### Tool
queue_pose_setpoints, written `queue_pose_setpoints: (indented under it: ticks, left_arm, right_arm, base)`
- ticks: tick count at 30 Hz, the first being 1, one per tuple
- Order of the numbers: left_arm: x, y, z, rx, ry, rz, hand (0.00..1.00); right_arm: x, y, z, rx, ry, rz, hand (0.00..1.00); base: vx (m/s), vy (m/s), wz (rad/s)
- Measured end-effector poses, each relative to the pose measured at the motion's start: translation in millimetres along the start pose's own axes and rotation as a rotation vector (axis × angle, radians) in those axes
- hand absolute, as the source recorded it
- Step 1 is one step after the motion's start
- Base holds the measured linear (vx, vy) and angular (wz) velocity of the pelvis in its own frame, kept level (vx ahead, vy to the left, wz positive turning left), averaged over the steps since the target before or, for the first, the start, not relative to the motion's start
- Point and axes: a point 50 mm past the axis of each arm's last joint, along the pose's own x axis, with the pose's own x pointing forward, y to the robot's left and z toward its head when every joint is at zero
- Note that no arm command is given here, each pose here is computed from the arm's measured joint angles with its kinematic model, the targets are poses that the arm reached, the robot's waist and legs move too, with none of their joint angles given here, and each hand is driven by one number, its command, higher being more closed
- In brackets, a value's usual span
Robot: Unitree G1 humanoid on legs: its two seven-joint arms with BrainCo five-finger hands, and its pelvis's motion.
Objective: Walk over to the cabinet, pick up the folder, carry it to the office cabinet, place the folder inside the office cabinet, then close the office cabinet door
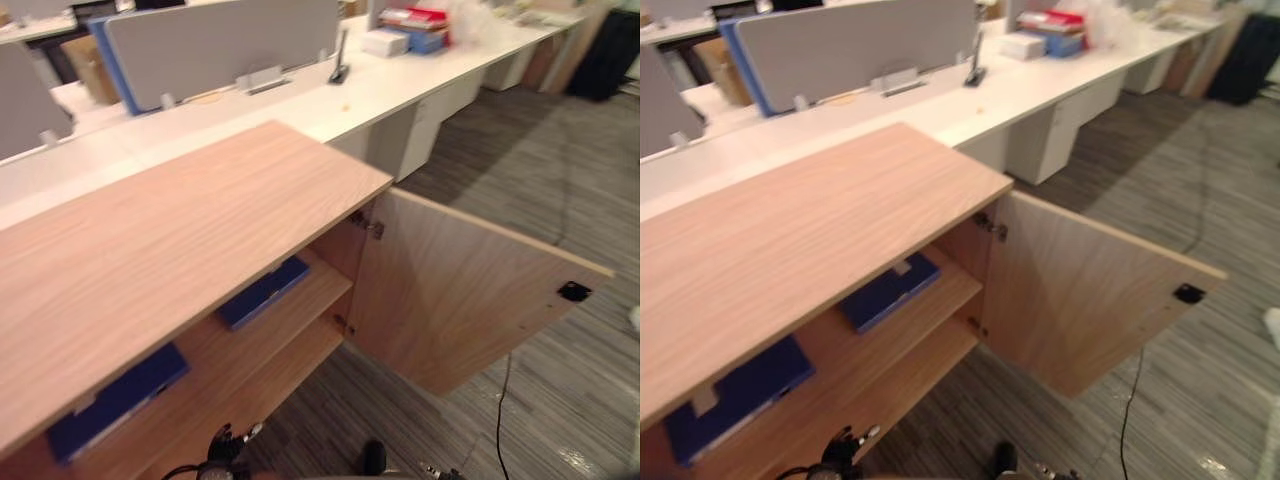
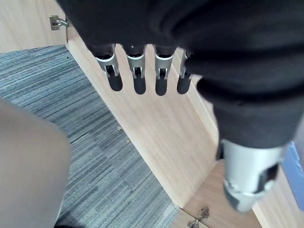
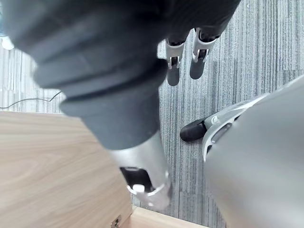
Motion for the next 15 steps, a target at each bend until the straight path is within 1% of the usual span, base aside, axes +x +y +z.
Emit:
queue_pose_setpoints:
  ticks: [3,7,10,12,15]
  left_arm:
    - [0,0,-2,-0.009,0.010,0.006,0.00]
    - [-1,-4,-6,0.027,0.027,-0.015,0.00]
    - [0,0,-4,0.044,0.014,-0.015,0.00]
    - [-3,-8,-7,0.032,0.013,-0.031,0.00]
    - [-4,-7,-10,0.046,0.015,-0.036,0.00]
  right_arm:
    - [-1,8,1,0.016,-0.007,0.022,0.00]
    - [-1,4,-2,0.122,-0.002,0.011,0.00]
    - [-1,5,-6,0.171,0.011,0.007,0.00]
    - [0,3,1,0.174,-0.008,0.001,0.00]
    - [0,12,11,0.169,-0.046,0.028,0.00]
  base:
    - [0.19,0.067,-0.53]
    - [0.19,0.031,-0.26]
    - [0.08,0.094,-0.11]
    - [-0.04,0.122,-0.20]
    - [-0.01,0.120,-0.38]
